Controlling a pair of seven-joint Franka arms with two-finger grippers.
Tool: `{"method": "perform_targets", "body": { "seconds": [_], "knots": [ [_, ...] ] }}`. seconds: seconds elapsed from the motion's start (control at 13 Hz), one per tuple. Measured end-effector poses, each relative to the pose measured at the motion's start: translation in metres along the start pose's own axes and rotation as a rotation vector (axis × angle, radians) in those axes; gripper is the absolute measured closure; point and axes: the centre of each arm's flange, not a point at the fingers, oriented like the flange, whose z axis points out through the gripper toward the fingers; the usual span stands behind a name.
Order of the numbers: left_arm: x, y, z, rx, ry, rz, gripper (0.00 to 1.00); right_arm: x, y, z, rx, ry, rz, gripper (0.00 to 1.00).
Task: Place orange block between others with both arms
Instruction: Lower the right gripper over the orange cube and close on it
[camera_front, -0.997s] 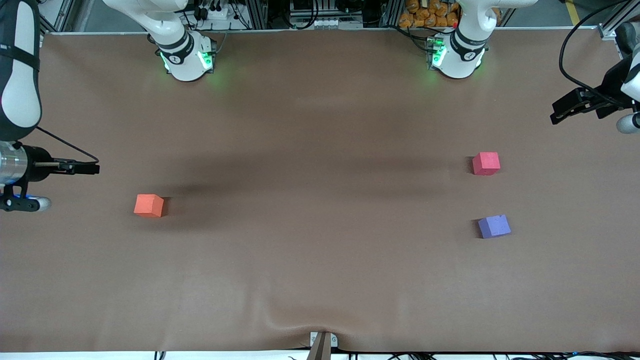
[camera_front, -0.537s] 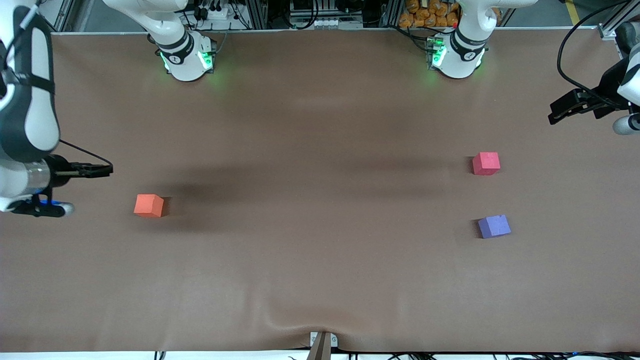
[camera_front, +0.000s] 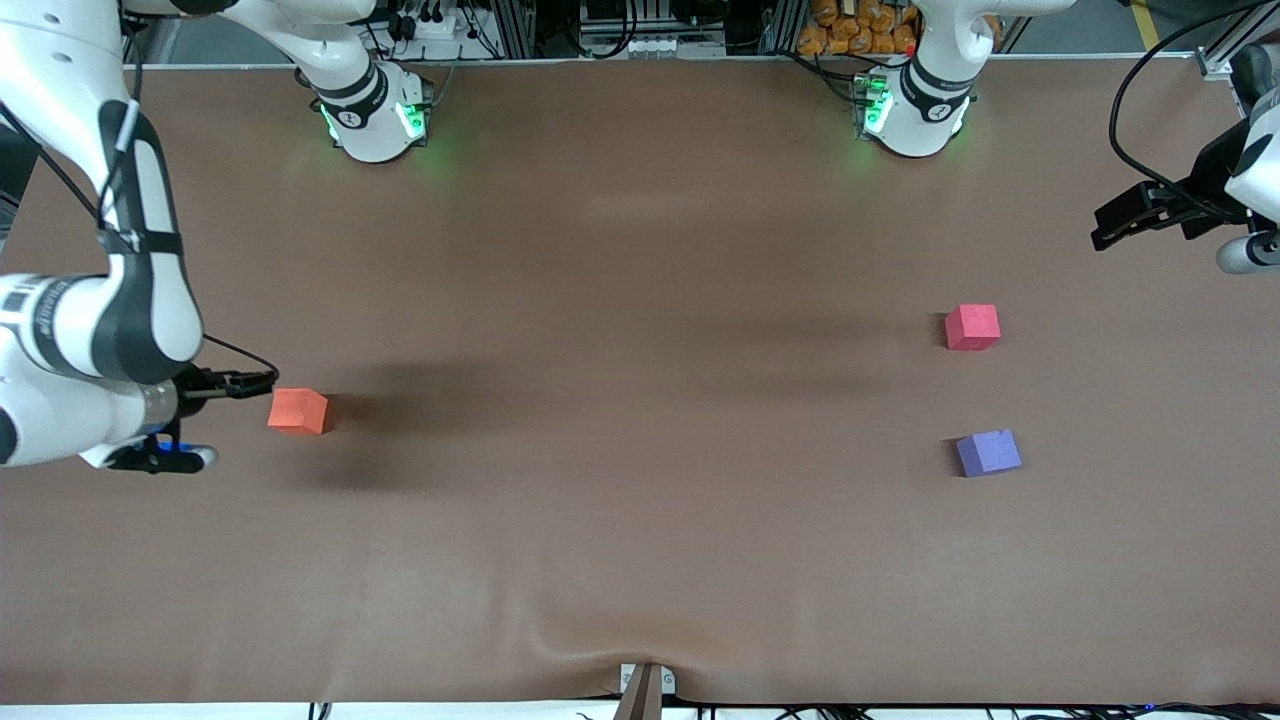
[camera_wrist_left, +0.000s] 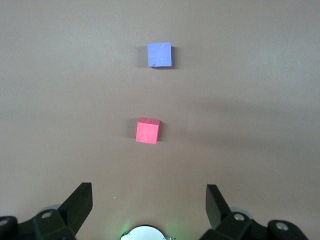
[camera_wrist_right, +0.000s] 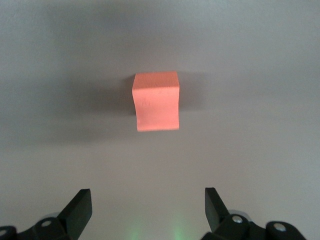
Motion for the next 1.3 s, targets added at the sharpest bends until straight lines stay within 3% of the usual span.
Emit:
{"method": "perform_targets", "body": {
  "seconds": [0.61,1.3],
  "knots": [
    [0.001,0.000,0.006,0.002,-0.011,0.000,0.00,0.027,-0.016,0.095,-0.021,0.166,-0.064,0.00],
    [0.001,0.001,0.006,0.002,-0.012,0.002,0.00,0.026,-0.007,0.104,-0.027,0.167,-0.125,0.00]
  ]
}}
